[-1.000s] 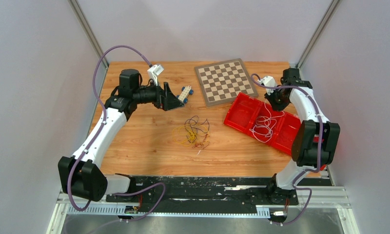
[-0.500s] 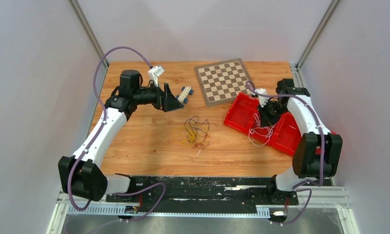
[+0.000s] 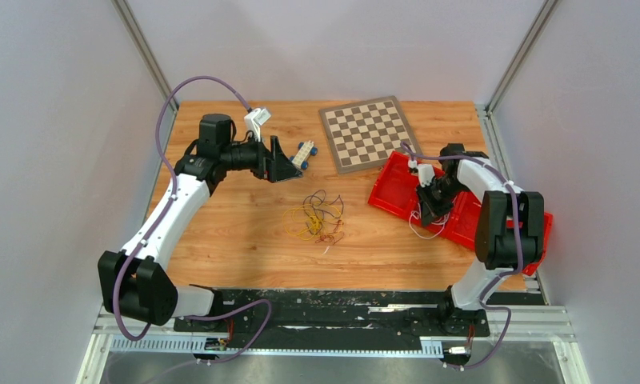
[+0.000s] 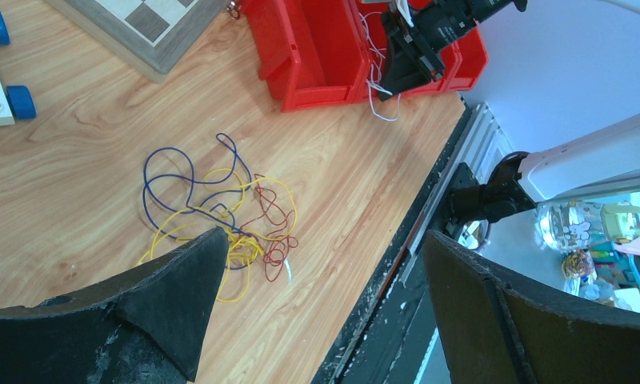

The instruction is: Untangle the cables

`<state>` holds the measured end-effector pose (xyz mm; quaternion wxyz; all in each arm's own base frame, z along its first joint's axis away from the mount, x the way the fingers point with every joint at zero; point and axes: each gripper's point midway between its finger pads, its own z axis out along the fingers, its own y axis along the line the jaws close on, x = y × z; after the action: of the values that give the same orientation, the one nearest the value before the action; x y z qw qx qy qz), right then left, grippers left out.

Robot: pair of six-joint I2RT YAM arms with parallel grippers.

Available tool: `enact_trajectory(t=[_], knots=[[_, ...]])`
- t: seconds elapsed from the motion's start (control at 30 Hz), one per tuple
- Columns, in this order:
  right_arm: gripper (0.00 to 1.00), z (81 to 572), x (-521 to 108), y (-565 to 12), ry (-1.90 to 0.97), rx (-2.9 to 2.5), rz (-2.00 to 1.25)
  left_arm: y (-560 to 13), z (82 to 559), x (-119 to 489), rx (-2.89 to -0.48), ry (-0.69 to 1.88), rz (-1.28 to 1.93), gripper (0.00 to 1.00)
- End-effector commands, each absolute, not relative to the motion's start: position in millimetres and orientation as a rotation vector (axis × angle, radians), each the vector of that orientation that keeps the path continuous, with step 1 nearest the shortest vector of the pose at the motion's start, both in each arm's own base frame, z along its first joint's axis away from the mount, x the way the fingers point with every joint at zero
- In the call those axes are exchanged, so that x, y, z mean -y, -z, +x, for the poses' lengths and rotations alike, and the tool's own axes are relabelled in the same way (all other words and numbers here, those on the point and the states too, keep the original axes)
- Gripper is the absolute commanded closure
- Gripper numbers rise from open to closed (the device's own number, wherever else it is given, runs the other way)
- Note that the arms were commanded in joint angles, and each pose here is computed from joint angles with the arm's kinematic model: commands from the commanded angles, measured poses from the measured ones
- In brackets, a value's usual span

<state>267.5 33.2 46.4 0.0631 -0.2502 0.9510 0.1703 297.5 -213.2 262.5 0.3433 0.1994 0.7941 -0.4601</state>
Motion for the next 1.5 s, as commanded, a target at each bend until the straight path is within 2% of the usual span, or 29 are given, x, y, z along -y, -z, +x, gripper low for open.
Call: enact_trajectory(t=[0.0,0.3,0.43,0.63,0.9,0.97,1.07,1.4,1.47], knots=[[1.0,351,3,-27,-0.149,-2.738,-0.671,-281,301,211,-2.006,1.161,0.553,0.0],[1.0,354,-19,-83,-0.351,-2.621,-0.711,-278,297,209,-2.013,1.141,0.577,0.0],[1.0,359,-5,-101,-0.319,-2.591,-0.722,-277,298,209,-2.011,1.139,0.583,0.0],[1.0,369,10,-77,-0.228,-2.626,-0.68,-278,303,211,-2.001,1.143,0.585,0.0],[0.97,421,27,-52,-0.056,-2.536,-0.572,-281,309,212,-1.99,1.135,0.589,0.0],[0.9,419,25,-55,-0.058,-2.536,-0.592,-280,308,211,-1.995,1.128,0.593,0.0],[0.72,408,23,-70,-0.069,-2.543,-0.627,-280,304,210,-1.993,1.123,0.605,0.0],[0.27,374,17,-173,-0.051,-2.451,-0.677,-279,296,210,-1.974,1.142,0.602,0.0],[0.24,362,14,-182,-0.068,-2.444,-0.71,-277,296,210,-1.978,1.147,0.6,0.0]])
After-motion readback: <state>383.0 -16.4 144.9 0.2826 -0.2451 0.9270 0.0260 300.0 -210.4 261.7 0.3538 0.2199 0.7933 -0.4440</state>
